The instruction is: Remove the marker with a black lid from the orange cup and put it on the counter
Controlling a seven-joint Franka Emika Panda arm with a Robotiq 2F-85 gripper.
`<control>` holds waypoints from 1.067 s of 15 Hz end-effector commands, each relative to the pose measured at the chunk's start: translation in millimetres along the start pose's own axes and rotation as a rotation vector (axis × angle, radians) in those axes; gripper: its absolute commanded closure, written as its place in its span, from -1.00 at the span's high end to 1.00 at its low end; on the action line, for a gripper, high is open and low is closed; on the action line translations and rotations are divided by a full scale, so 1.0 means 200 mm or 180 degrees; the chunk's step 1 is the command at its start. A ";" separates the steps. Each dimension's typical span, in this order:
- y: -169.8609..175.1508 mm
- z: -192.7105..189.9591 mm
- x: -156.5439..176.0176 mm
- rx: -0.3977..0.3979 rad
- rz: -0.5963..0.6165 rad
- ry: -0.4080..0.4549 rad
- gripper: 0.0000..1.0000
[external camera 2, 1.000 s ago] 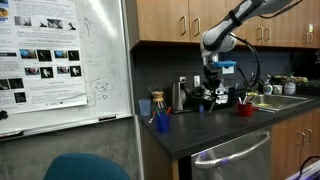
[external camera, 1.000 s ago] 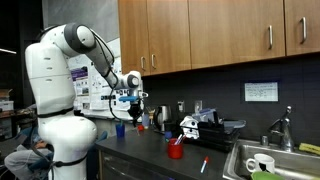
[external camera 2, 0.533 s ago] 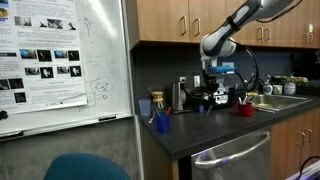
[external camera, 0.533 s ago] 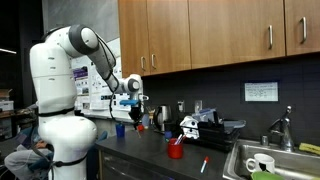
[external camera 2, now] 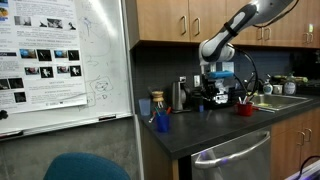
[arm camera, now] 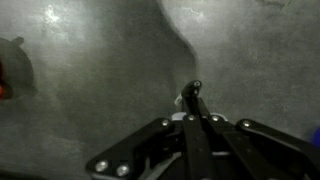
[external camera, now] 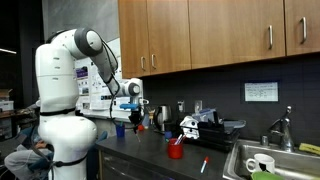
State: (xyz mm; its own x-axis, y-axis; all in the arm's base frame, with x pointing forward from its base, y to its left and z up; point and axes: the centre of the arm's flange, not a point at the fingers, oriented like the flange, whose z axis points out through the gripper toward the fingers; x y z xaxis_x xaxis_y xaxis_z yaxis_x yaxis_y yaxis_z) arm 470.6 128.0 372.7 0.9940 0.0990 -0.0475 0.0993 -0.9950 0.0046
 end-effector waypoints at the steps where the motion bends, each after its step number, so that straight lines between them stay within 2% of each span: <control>1: -0.03 0.03 0.01 -0.0036 0.0020 0.0012 -0.98; 14: -0.03 0.05 0.02 -0.0058 0.0002 -0.0044 -0.96; 15: -0.03 0.06 0.02 -0.0060 0.0003 -0.0044 -0.43; 16: -0.03 0.05 0.02 -0.0062 0.0001 -0.0049 -0.42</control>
State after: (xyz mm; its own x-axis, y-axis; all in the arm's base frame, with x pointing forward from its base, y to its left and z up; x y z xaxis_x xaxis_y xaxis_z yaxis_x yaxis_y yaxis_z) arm 472.0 128.3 361.8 0.9927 0.1013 -0.0654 0.1020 -0.9948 0.0066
